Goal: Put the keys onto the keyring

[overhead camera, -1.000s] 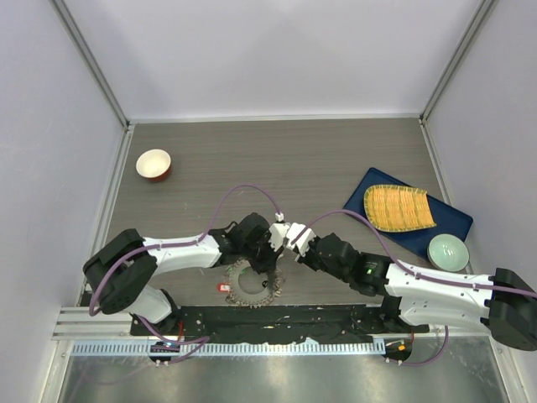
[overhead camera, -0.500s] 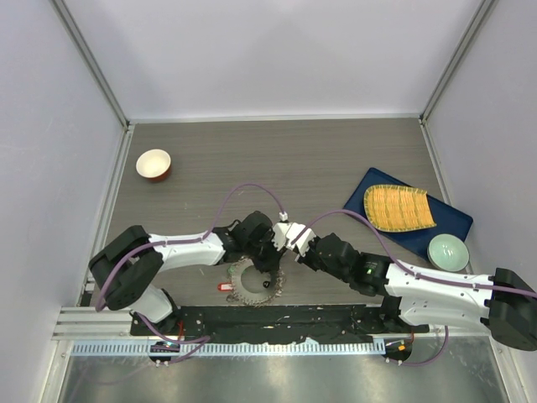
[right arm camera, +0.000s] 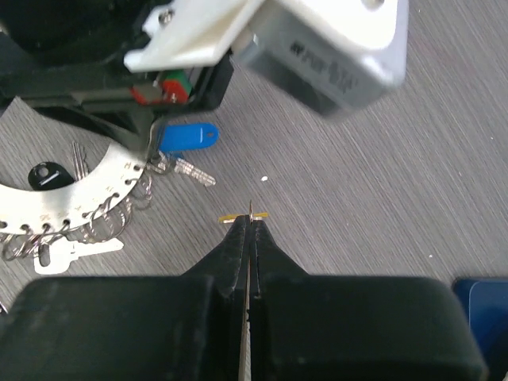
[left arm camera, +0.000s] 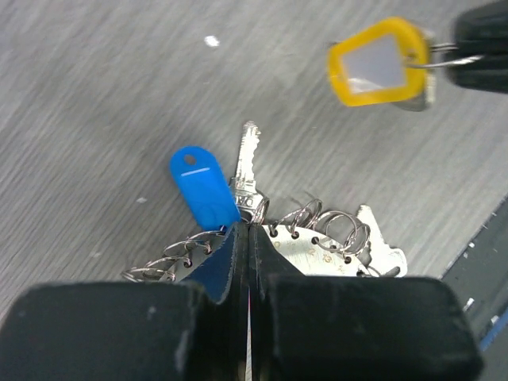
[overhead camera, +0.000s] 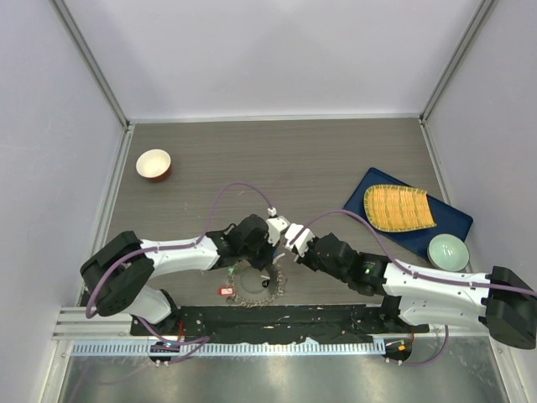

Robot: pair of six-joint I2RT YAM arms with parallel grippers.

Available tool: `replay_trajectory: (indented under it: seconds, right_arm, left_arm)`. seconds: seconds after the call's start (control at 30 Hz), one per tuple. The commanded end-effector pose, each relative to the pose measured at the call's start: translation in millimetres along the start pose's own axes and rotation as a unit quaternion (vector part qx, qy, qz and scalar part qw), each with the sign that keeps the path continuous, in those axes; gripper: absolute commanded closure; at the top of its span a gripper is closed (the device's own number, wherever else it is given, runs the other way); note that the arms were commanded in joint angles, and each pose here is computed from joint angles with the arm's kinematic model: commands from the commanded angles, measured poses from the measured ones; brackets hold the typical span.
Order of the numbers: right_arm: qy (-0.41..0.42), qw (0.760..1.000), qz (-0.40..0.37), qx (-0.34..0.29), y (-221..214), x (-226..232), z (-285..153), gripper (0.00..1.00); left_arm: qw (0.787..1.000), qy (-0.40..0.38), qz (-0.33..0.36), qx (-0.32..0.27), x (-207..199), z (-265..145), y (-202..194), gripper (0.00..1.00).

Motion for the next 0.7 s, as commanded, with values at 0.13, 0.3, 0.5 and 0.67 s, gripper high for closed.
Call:
replay_trajectory:
  seconds: [0.13,0.3,0.5,0.67]
  right_arm:
    - [-0.008,1.000,0.009,-0.023,9.2,-0.8,3.0,0.99]
    - [-0.008,1.000,0.009,-0.023,9.2,-0.8,3.0,0.99]
    - [-0.006,1.000,0.008,-0.021,8.8,-0.4,3.5,0.99]
    - [-0.007,1.000,0.009,-0.021,8.9,-1.0,3.1,0.99]
  left_arm:
    - [0.992,0.102,-0.063,-0.047,15.7,-9.3,5.5,1.00]
    - [0.994,0.076,-0.061,-0.044,8.3,-8.7,8.6,1.00]
    - [0.997,0.054,-0.036,-0.032,2.5,-7.6,11.4,0.83]
    - [0.998,0.059,-0.019,-0.032,4.0,-9.4,14.2,0.73]
Point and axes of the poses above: each gripper's point midway between its finger pads, its own z axis out along the fingers, its own x axis along the line the jaws close on, y = z × x, the point moved 7 cm from there along -z, back along the fingers, and after that the axes turned 4 degrees about -z, right-handed, at the moved point
